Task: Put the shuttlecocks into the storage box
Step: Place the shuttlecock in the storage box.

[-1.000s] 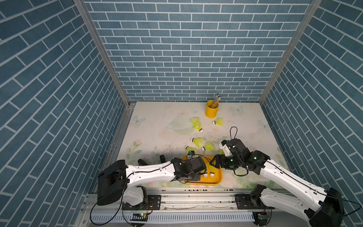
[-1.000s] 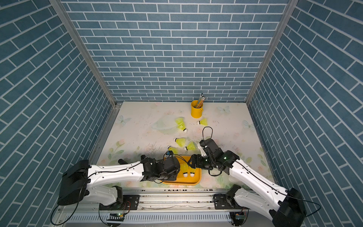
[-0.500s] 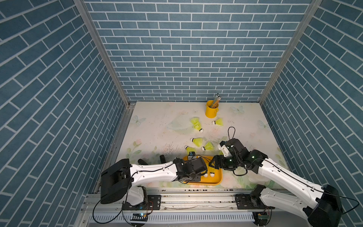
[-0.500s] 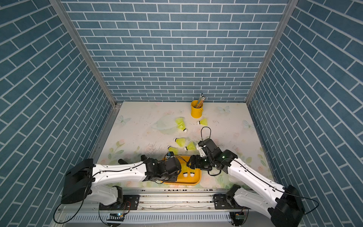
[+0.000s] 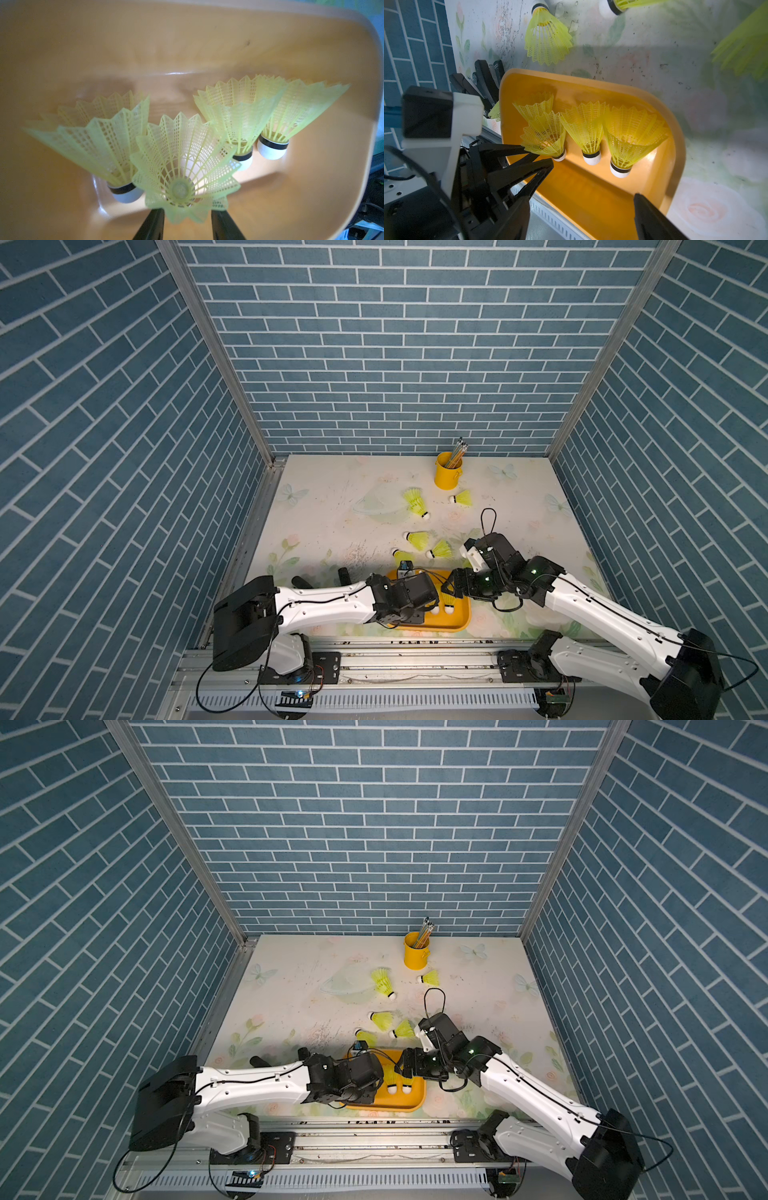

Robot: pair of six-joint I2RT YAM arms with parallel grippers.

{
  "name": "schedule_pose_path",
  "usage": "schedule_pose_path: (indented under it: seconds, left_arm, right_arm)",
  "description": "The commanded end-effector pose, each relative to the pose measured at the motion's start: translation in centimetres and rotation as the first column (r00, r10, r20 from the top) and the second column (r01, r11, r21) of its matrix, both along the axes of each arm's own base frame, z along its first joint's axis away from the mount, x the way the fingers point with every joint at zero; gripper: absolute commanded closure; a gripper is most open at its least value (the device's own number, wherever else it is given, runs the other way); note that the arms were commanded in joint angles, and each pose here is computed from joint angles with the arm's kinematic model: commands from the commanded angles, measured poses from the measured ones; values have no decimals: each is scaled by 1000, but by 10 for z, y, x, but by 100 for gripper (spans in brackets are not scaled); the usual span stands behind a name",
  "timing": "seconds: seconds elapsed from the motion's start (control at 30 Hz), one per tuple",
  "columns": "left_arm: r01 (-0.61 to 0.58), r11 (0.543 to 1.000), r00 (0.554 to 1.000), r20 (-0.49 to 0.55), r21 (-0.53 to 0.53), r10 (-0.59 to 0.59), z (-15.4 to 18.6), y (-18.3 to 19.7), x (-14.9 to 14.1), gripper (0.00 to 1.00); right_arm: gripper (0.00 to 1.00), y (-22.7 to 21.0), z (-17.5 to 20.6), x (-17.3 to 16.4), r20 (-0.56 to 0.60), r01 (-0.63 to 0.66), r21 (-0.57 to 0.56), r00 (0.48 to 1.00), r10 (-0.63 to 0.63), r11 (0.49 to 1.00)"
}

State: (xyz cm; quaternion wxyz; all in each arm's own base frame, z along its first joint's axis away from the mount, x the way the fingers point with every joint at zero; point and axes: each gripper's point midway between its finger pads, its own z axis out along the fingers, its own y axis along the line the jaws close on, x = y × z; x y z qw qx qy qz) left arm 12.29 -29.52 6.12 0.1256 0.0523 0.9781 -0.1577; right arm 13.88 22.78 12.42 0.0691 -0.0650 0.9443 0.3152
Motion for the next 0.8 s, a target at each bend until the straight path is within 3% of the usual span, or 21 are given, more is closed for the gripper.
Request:
schedule_pose_path:
  seconds: [0.0,0.4,0.77]
  left_arm:
    - [9,1000,1000,15,19,-9,4,3,0,56]
    - [0,1000,999,41,7,-1,22,3,4,45]
    - [-19,999,994,108,-35,23,53,0,14,27]
  right_arm:
    - [19,4,4,1,13,-16,9,1000,16,1000]
    - [19,3,17,12,61,12,-1,998,-12,1000]
    - [24,5,36,39,127,109,-26,986,-105,994]
